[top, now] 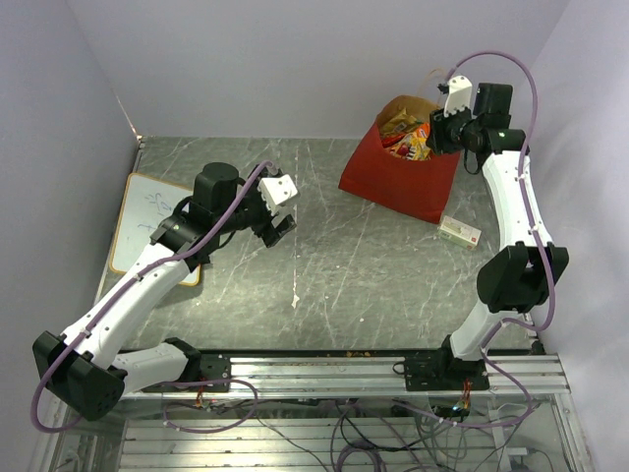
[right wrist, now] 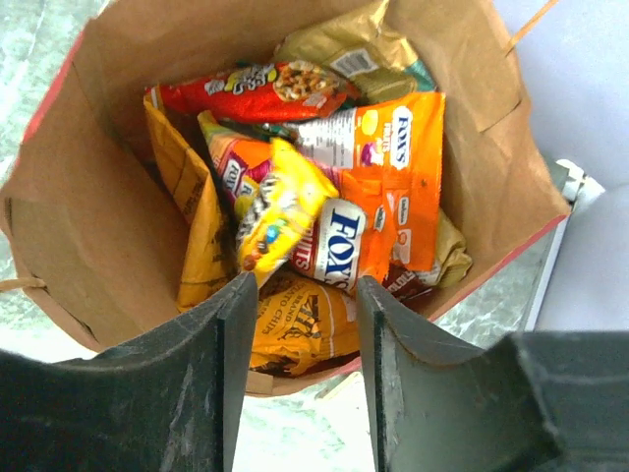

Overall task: Place the snacks into the paper bag
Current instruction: Place the snack in the paper bag, then reset both arms

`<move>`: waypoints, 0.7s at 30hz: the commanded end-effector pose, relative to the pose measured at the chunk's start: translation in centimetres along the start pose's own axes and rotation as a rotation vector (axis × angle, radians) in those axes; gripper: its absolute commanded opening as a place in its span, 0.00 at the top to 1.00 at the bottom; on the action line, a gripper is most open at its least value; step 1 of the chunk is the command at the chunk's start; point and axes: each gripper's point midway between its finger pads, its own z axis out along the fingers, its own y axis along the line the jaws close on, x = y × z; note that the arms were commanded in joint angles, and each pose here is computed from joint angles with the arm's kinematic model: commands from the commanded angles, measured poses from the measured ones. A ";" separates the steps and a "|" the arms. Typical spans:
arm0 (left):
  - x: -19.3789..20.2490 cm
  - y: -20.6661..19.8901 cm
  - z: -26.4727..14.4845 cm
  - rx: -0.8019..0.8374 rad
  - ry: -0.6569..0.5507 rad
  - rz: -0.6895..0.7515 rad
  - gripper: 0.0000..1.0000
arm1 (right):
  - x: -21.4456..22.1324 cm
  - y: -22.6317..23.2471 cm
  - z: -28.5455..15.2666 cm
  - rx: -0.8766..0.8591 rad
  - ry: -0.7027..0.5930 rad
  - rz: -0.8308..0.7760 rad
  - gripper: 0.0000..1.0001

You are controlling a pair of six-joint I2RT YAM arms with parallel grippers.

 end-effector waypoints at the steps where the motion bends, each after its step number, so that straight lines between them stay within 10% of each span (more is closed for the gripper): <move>1: -0.8 0.2 -0.4 -0.007 -0.041 0.017 0.05 | -1.9 -0.5 -1.1 0.009 -0.046 -0.012 0.51; 11: -0.9 2.7 -1.0 -0.126 -0.041 -0.059 0.05 | -3.4 -1.2 -3.6 0.086 -0.095 -0.053 0.21; 21: 1.0 12.0 -5.5 -0.574 -0.024 -0.302 0.02 | -3.3 -0.8 -6.1 0.121 -0.102 -0.042 0.00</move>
